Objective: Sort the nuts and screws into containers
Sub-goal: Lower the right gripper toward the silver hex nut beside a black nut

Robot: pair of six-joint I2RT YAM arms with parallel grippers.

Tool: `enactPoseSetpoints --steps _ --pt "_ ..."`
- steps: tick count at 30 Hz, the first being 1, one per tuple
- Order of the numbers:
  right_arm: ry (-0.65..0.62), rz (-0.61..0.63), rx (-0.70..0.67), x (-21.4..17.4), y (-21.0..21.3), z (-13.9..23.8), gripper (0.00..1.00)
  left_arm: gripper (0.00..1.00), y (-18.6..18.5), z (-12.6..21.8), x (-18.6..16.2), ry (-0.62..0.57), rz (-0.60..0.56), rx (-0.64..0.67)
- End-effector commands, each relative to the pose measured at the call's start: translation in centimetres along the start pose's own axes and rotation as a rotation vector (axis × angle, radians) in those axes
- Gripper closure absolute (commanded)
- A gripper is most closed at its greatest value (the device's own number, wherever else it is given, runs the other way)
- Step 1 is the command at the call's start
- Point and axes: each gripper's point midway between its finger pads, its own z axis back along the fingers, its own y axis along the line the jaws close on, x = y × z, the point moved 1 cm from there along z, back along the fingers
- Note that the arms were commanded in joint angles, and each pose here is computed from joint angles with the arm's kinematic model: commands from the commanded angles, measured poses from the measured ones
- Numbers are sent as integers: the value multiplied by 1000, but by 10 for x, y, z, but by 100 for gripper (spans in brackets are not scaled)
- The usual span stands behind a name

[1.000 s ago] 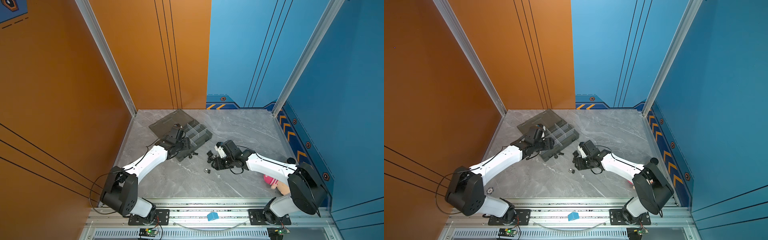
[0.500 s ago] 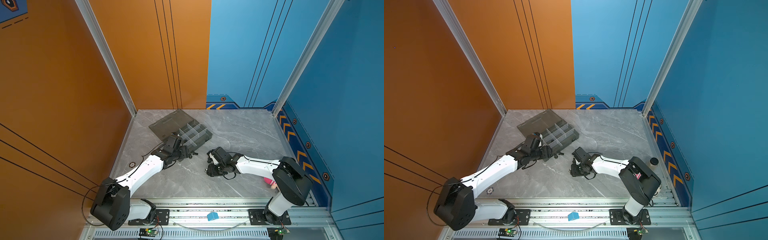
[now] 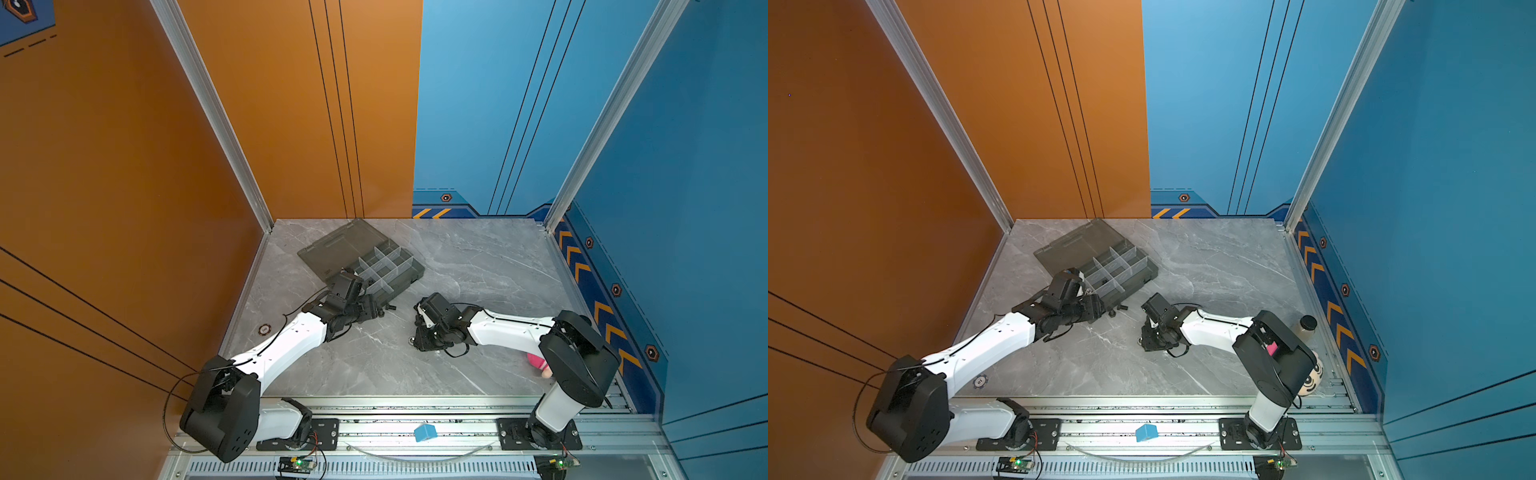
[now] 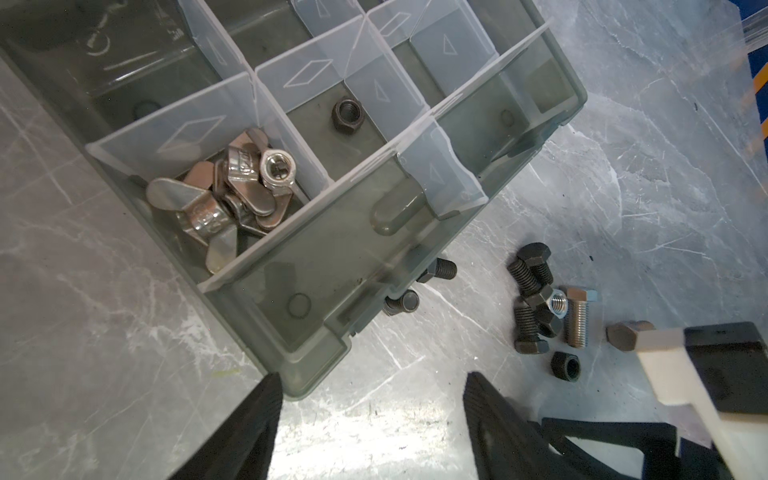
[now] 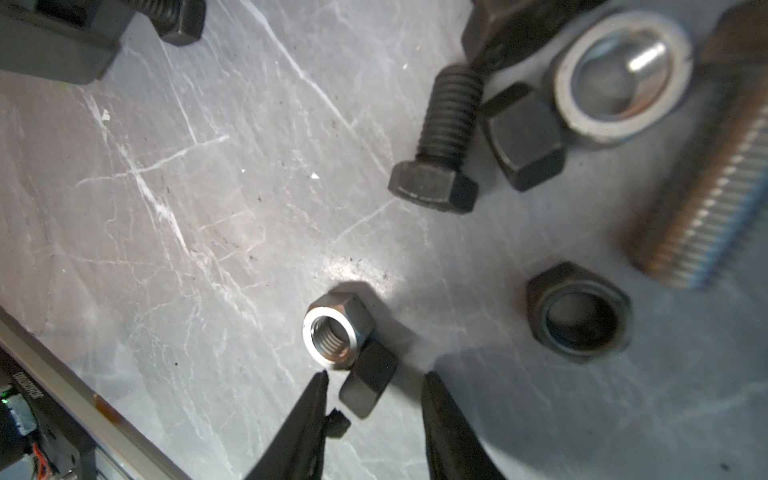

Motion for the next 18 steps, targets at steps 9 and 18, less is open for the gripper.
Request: enactPoseSetpoints --steps 9,18 --pt "-4 -22 -38 3 -10 -3 72 28 0 2 -5 2 7 -19" --pt "-16 -41 -42 5 -15 -2 80 28 4 4 -4 -6 13 -10"
